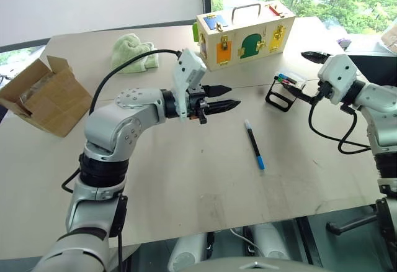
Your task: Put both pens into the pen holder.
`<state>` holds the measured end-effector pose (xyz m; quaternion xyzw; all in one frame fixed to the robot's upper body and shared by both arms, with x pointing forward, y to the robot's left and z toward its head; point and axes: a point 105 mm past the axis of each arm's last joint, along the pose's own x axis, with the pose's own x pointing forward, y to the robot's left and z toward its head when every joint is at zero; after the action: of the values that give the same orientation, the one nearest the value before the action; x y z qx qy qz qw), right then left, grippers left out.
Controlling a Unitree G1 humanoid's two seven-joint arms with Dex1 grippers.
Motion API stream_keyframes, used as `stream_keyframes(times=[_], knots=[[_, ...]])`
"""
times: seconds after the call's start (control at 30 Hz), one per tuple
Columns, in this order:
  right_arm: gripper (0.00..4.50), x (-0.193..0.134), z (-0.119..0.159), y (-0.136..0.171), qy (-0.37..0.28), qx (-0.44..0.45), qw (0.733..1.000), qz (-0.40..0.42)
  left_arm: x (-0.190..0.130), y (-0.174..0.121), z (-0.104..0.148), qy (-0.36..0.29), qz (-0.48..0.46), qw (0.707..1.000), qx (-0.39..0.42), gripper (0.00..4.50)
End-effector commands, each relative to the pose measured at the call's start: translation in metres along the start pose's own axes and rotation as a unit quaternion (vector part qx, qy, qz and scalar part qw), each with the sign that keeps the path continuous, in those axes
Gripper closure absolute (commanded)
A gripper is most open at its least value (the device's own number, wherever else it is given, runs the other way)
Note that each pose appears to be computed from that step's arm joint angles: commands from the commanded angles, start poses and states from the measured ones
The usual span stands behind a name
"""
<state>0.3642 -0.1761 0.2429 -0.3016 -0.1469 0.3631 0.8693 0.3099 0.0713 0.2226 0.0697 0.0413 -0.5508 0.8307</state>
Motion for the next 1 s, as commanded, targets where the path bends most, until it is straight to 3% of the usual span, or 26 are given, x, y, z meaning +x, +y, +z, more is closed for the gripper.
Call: stream_keyframes(times=[0.03, 0.13, 0.27, 0.33, 0.5, 0.63, 0.77, 0.87, 1.0], knots=[[0.04, -0.001, 0.035, 0.027, -0.047, 0.078, 0.994, 0.063, -0.009, -0.010, -0.005, 0.011, -0.016, 1.000, 0.021, 2.18], [0.04, -0.005, 0.010, 0.080, 0.083, 0.134, 0.977, 0.147, -0.019, -0.011, -0.025, 0.052, -0.022, 0.998, 0.041, 2.18], [0.04, 0.015, 0.010, 0.108, 0.109, 0.265, 0.953, 0.098, -0.037, -0.014, -0.047, 0.093, -0.039, 0.994, 0.041, 2.18], [0.04, 0.015, -0.004, 0.125, 0.160, 0.258, 0.947, 0.104, -0.043, -0.016, -0.054, 0.105, -0.046, 0.992, 0.045, 2.18], [0.04, 0.007, -0.024, 0.140, 0.259, 0.325, 0.905, 0.091, -0.048, -0.019, -0.058, 0.111, -0.052, 0.992, 0.038, 2.18], [0.04, 0.000, -0.032, 0.143, 0.323, 0.295, 0.895, 0.092, -0.046, -0.017, -0.057, 0.102, -0.041, 0.993, 0.035, 2.18], [0.04, 0.002, -0.036, 0.153, 0.339, 0.300, 0.887, 0.096, -0.043, -0.017, -0.056, 0.095, -0.036, 0.994, 0.033, 2.18], [1.21, 0.003, -0.038, 0.155, 0.343, 0.274, 0.893, 0.095, -0.043, -0.018, -0.057, 0.094, -0.032, 0.995, 0.031, 2.18], [3.13, 0.002, -0.038, 0.154, 0.345, 0.241, 0.902, 0.097, -0.042, -0.017, -0.057, 0.092, -0.026, 0.995, 0.029, 2.18]])
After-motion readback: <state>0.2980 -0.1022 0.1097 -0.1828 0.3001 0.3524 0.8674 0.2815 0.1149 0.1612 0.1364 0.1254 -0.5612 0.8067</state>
